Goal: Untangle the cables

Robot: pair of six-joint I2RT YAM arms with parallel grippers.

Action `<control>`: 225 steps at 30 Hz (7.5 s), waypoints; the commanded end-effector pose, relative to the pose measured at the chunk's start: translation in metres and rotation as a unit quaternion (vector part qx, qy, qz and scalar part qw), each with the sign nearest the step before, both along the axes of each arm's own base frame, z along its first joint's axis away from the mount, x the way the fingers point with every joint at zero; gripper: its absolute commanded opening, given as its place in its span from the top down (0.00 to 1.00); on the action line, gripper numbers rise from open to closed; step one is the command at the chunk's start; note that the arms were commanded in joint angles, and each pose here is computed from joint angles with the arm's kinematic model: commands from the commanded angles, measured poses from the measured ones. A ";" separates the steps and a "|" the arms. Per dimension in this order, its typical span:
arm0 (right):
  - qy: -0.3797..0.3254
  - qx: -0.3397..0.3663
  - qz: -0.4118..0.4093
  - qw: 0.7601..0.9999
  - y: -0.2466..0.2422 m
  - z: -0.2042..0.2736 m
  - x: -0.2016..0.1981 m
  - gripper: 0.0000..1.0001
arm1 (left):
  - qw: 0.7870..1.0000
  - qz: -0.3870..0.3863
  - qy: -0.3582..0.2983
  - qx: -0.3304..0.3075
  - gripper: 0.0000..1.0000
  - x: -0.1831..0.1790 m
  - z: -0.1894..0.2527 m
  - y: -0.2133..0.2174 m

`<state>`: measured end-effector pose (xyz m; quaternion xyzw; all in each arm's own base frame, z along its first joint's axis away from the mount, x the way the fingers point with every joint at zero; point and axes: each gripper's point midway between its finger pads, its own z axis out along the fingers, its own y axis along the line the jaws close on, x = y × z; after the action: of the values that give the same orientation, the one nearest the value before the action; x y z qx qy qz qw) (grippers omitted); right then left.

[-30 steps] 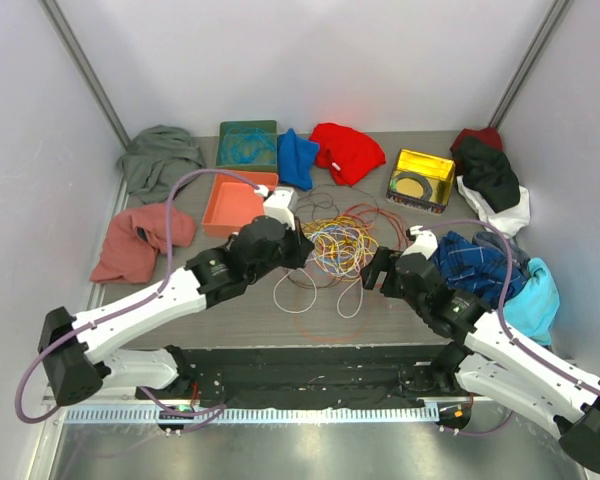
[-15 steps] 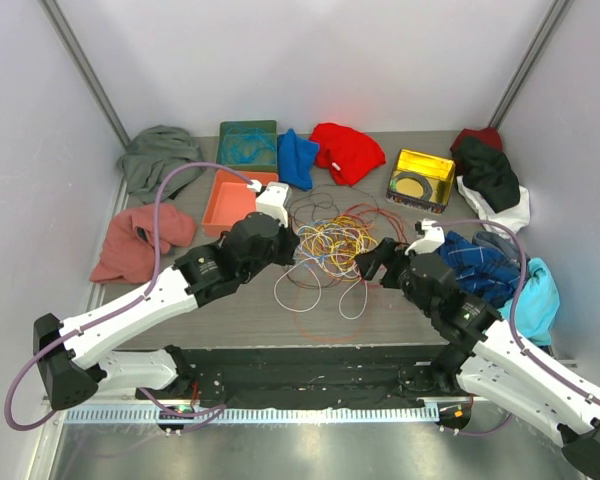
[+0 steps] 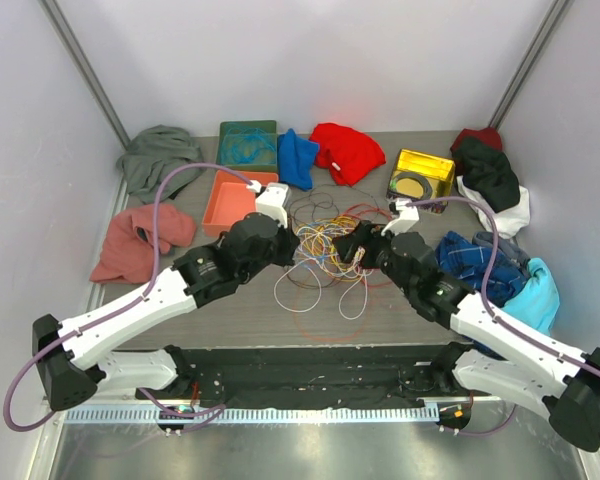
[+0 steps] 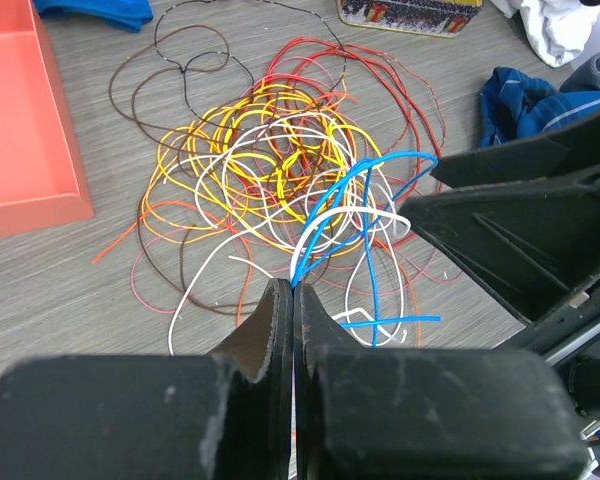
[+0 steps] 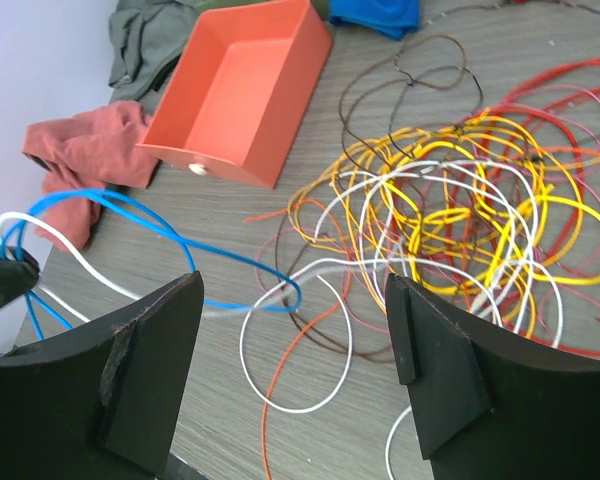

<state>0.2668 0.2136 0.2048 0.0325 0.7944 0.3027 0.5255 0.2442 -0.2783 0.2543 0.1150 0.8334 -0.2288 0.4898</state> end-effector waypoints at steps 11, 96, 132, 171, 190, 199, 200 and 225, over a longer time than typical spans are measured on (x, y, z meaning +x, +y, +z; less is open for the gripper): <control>-0.069 0.013 -0.013 0.997 0.023 0.047 0.040 0.66 | 0.999 -0.006 0.003 -0.031 1.00 -0.009 0.006 0.001; -0.086 -0.034 -0.085 0.992 -0.054 0.079 -0.001 0.21 | 0.950 0.280 -0.101 -0.097 1.00 0.375 0.083 0.141; -0.065 -0.077 -0.092 0.991 -0.051 0.051 0.011 0.22 | 0.939 0.320 -0.105 -0.071 0.10 0.395 0.046 0.175; 0.083 -0.082 -0.141 0.983 -0.075 -0.053 -0.018 0.05 | 0.987 0.047 0.146 0.049 0.11 0.041 -0.182 -0.028; 0.079 -0.103 -0.139 0.982 -0.081 -0.061 -0.021 0.05 | 0.981 0.099 0.142 0.086 0.33 0.092 -0.211 -0.019; 0.075 -0.104 -0.139 0.982 -0.082 -0.060 -0.020 0.04 | 0.986 0.089 0.131 0.054 0.88 0.081 -0.187 -0.015; 0.075 -0.104 -0.140 0.982 -0.082 -0.060 -0.020 0.05 | 0.987 0.087 0.128 0.053 1.00 0.079 -0.184 -0.013; -0.006 -0.016 -0.026 1.000 -0.031 0.007 -0.016 0.07 | 0.953 0.019 -0.245 -0.179 1.00 0.030 0.273 0.035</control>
<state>0.2411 0.1539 0.1613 0.0726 0.8377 0.2010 0.5027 0.2838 -0.2560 0.4618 0.0400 0.6857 -0.3336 0.6457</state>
